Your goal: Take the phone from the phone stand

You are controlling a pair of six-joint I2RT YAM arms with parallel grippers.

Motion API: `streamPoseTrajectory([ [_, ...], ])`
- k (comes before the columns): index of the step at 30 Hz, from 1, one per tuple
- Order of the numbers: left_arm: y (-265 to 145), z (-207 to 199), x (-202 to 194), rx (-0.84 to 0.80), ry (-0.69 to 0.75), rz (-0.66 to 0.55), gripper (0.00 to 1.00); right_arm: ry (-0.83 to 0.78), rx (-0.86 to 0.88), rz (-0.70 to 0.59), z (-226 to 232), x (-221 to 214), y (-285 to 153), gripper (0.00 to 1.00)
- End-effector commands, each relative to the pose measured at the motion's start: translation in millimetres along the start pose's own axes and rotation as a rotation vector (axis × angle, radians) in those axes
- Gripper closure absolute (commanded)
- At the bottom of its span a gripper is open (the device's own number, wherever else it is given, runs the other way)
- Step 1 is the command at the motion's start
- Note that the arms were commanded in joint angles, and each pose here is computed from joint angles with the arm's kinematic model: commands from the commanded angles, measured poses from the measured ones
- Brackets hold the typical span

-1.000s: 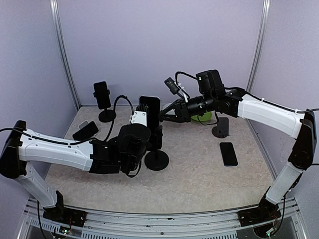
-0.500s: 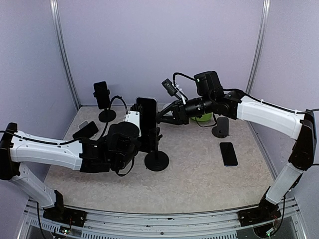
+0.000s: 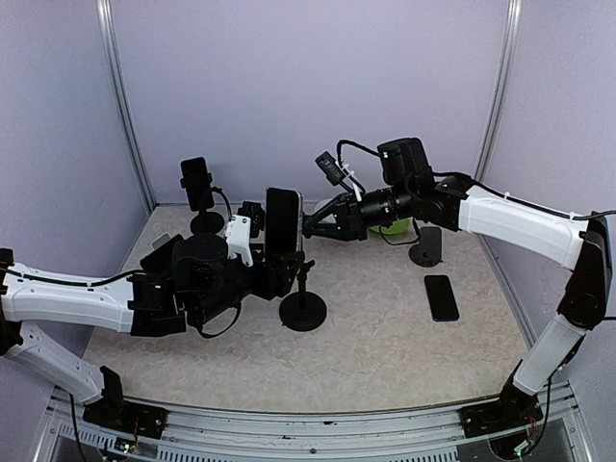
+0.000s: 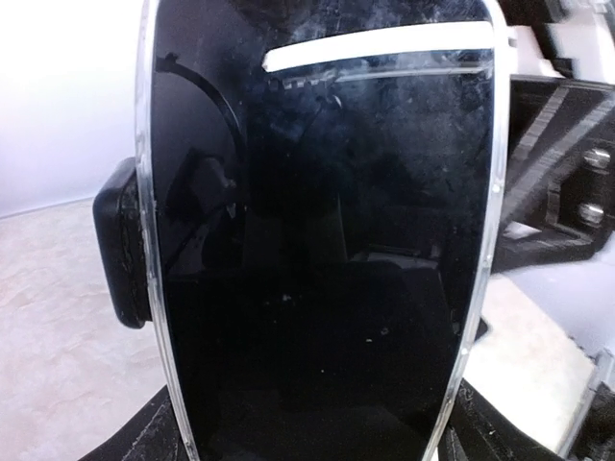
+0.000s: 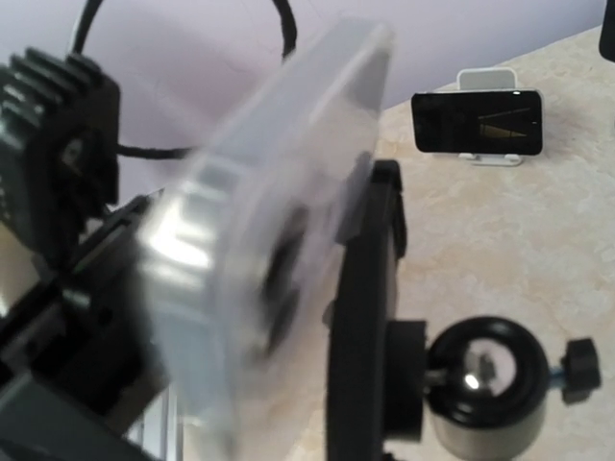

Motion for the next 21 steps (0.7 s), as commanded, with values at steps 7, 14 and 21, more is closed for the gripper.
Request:
streamPoseTrajectory([
  [7,-1,-2,26,-0.192,-0.043,-0.168,0.65,0.154,-0.016,0.081,-7,-16,-23,1.00],
  [14,0,-37,40,-0.270,0.043,-0.193,0.66,0.153,-0.032,0.066,-10,-13,-21,1.00],
  [21,-17,-63,55,-0.344,0.042,-0.252,0.66,0.136,-0.067,0.031,-9,-6,-24,1.00],
])
Point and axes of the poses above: each gripper's point midway between its finger pads, its own y axis out along the fingers, its own z axis along the line the jaws close on, x = y × z, the point moved 9 cm from there along -y, back along the fingers, and after that the axes turned 9 degrees about y, right-handed, at the moved point
